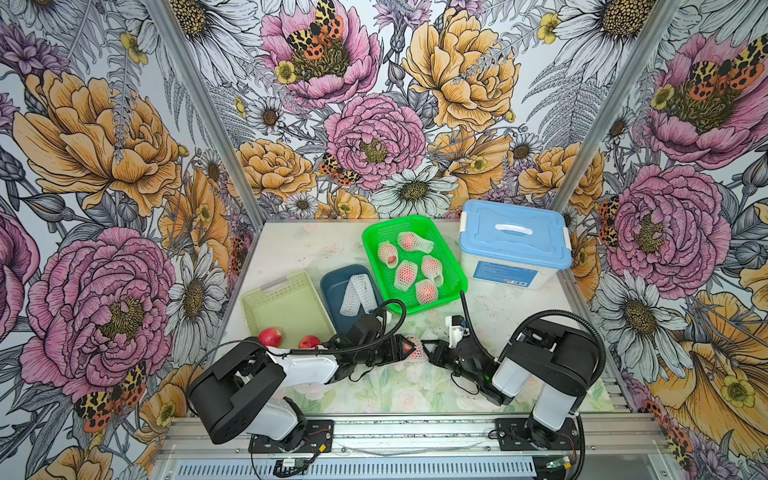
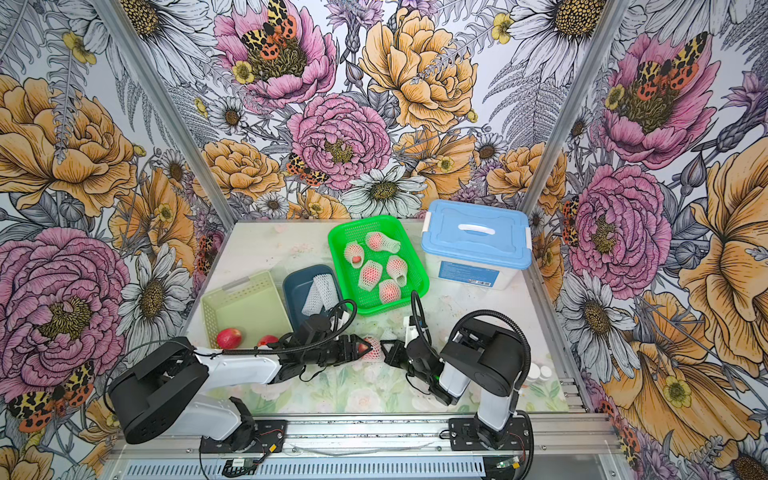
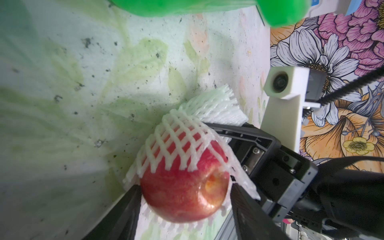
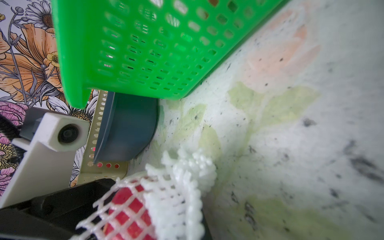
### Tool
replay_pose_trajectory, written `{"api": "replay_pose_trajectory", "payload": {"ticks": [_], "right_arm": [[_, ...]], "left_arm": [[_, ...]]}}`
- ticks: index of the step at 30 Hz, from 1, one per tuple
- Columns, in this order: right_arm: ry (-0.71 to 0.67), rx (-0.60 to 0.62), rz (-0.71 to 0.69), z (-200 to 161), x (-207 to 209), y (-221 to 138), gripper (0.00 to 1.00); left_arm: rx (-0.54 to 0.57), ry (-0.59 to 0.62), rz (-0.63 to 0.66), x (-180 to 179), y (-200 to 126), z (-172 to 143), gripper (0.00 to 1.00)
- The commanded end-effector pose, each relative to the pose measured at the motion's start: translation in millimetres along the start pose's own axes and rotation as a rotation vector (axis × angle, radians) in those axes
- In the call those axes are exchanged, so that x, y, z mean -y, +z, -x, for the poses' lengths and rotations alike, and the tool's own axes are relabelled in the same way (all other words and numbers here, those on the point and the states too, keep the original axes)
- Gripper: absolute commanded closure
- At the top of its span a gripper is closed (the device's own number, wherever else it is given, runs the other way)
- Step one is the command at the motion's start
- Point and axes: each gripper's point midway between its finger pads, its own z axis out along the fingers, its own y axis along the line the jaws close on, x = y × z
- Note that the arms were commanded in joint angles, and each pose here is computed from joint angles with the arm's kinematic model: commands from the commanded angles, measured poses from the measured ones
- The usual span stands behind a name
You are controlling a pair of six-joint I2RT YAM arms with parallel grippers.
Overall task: Remove foam nets from apples
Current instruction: Remove the foam net from the apple.
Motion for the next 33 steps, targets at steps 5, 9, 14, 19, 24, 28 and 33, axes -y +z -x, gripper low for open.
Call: {"api": "replay_pose_trajectory", "payload": {"ticks": [5,9,14,19,24,28,33], "right_arm": [[-0.039,-0.037,0.047,-5.9,-10.9,4.2,1.0],[-0.048,-0.041,0.064,-5.7,-15.5,4.7,1.0],[-0.061,-0.045,0.082,-5.3,-20.8,5.2,1.0],[-0.062,-0.04,0.072,-4.0,-19.4,4.1,1.0],[-0.045,-0.031,0.06,-1.4,-12.2,4.1,1.0],[-0.023,-0.02,0.049,1.4,-4.3,4.1,1.0],[-0.025,-0.011,0.049,4.5,-4.4,4.2,1.0]], "left_arm": [[0.022,0.043,-0.08,24.1,2.6,13.3,0.29],[0.019,0.047,-0.082,25.2,5.1,14.3,0.29],[0.015,0.046,-0.098,29.6,10.8,17.2,0.31],[0.013,0.044,-0.109,31.2,10.7,17.3,0.35],[0.027,0.039,-0.09,25.0,0.5,20.7,0.48],[0.039,0.049,-0.048,18.1,-13.0,25.4,0.43],[0.027,0.068,0.014,9.3,-28.2,27.9,0.37]]}}
